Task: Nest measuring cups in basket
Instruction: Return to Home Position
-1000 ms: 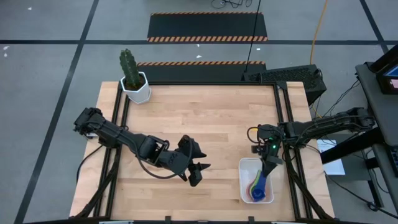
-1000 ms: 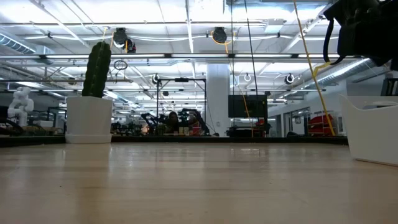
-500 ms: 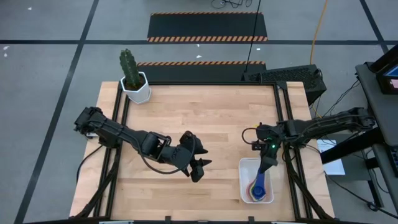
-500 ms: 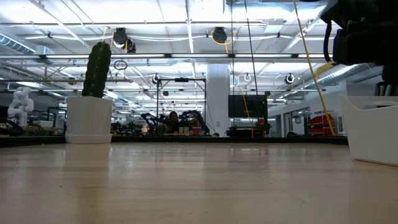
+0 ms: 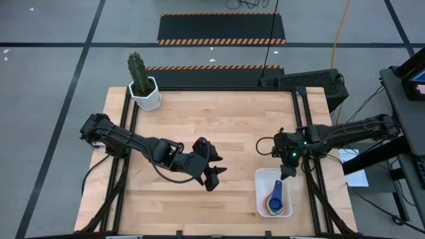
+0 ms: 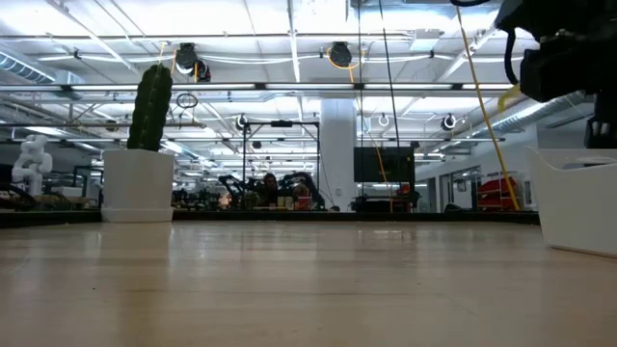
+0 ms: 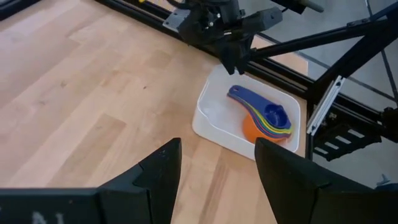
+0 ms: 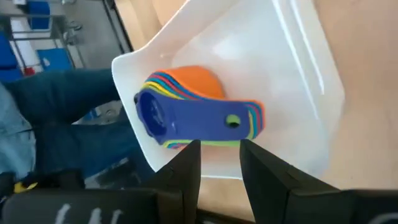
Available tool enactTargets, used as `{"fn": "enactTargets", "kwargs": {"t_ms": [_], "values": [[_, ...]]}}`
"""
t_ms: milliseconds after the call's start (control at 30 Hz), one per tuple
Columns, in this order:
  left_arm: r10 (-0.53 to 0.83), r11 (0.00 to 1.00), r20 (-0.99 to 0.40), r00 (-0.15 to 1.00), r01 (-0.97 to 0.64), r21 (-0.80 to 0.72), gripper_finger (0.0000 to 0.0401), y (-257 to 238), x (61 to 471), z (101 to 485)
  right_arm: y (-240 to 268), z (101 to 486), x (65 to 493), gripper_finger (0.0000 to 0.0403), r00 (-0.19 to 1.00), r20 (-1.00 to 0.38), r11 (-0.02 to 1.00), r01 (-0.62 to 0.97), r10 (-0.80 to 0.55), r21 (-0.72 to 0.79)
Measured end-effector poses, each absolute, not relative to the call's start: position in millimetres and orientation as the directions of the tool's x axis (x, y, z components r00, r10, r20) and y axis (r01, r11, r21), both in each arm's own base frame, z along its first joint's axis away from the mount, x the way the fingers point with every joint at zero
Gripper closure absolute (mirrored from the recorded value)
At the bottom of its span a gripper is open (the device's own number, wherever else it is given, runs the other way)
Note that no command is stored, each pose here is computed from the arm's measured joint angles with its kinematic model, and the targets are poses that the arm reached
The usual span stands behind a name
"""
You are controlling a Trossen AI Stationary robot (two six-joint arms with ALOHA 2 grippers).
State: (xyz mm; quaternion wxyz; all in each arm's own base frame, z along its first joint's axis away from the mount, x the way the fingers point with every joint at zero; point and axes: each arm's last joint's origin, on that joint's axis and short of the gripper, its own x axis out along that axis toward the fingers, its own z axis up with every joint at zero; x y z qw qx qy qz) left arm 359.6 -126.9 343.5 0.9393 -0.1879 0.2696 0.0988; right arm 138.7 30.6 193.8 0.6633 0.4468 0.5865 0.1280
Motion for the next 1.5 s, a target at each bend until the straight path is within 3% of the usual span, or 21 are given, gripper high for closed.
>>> {"fn": "enactTargets", "kwargs": {"t_ms": [133,300,467,600,800,1033,1267,1500], "values": [[0.091,0.92,-0.544,0.834,-0.279,-0.275,0.0194,-124,361,343,29,212,140,0.0298,0.325,-0.687,0.605,0.327,0.65,0.726],[0.1,0.969,-0.553,0.827,-0.207,-0.135,0.0194,-123,360,343,27,239,141,0.0303,0.46,-0.678,0.672,0.209,0.573,0.71],[0.127,0.966,-0.553,0.823,-0.23,-0.122,0.0207,-119,360,343,24,253,142,0.0352,0.631,-0.617,0.738,0.101,0.471,0.667],[0.153,0.937,-0.6,0.785,-0.308,-0.164,0.0265,-113,357,338,21,263,143,0.0397,0.74,-0.555,0.772,0.077,0.38,0.631],[0.166,0.957,-0.633,0.757,-0.277,-0.081,0.0389,-111,355,335,17,266,142,0.038,0.794,-0.543,0.88,0.023,0.272,0.475],[0.164,0.958,-0.598,0.785,-0.272,-0.094,0.0394,-106,361,321,16,274,146,0.04,0.849,-0.47,0.969,-0.186,0.243,0.165],[0.089,0.977,-0.485,0.87,-0.171,-0.128,0.0392,-118,365,282,14,279,152,0.0402,0.92,-0.344,0.976,-0.132,0.187,0.176],[0.031,0.987,-0.396,0.918,-0.09,-0.132,0.0393,-109,345,251,12,263,156,0.0402,0.964,-0.216,0.988,-0.156,0.155,0.014]]}}
